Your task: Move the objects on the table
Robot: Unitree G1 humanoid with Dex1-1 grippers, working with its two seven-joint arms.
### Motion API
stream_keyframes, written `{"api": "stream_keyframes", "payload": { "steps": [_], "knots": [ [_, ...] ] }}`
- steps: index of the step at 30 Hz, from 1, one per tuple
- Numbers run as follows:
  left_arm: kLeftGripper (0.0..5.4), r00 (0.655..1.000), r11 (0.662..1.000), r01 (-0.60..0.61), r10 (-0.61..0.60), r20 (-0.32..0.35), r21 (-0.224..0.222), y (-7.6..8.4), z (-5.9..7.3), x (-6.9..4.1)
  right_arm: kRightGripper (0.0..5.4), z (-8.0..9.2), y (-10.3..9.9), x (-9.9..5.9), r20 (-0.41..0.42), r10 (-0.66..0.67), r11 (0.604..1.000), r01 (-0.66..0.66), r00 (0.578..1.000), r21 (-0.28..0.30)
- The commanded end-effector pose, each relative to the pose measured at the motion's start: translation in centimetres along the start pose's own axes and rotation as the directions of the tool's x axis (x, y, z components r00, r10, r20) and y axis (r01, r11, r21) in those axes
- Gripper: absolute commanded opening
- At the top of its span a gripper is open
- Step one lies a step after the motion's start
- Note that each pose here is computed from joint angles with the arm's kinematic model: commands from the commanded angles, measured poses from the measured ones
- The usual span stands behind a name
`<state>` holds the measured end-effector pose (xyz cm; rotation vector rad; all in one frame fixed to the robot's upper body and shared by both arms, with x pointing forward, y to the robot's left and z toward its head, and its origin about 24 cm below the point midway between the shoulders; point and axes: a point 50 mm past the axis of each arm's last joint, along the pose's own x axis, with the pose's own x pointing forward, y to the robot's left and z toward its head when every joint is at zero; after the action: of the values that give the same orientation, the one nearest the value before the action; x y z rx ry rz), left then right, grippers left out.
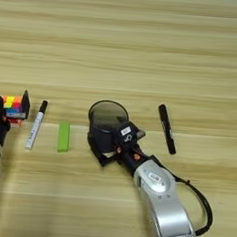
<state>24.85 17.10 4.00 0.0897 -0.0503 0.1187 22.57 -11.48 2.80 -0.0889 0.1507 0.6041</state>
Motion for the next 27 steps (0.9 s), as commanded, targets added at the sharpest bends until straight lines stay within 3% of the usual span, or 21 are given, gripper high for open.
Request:
{"api": "stream_keyframes", "payload": {
  "steps": [1, 11, 27],
  "knots": [
    [5.40, 1.000, 1.000, -0.003, 0.003, -0.001, 0.008, -0.2, 0.1, 0.1, 5.38, -0.2, -0.1, -0.1, -0.018, 0.001, 1.000, -0.001, 1.000, 0.009],
    [5.40, 1.000, 1.000, -0.003, 0.003, -0.001, 0.007, -0.2, 0.1, 0.1, 5.38, 0.0, -0.5, -1.3, -0.022, -0.015, 1.000, 0.014, 1.000, -0.010],
    [5.40, 1.000, 1.000, -0.003, 0.004, -0.003, 0.007, -0.3, 0.0, 0.2, 5.38, 0.2, 0.0, -5.2, -0.117, 0.032, 0.998, -0.039, 0.993, -0.054]
  ]
}}
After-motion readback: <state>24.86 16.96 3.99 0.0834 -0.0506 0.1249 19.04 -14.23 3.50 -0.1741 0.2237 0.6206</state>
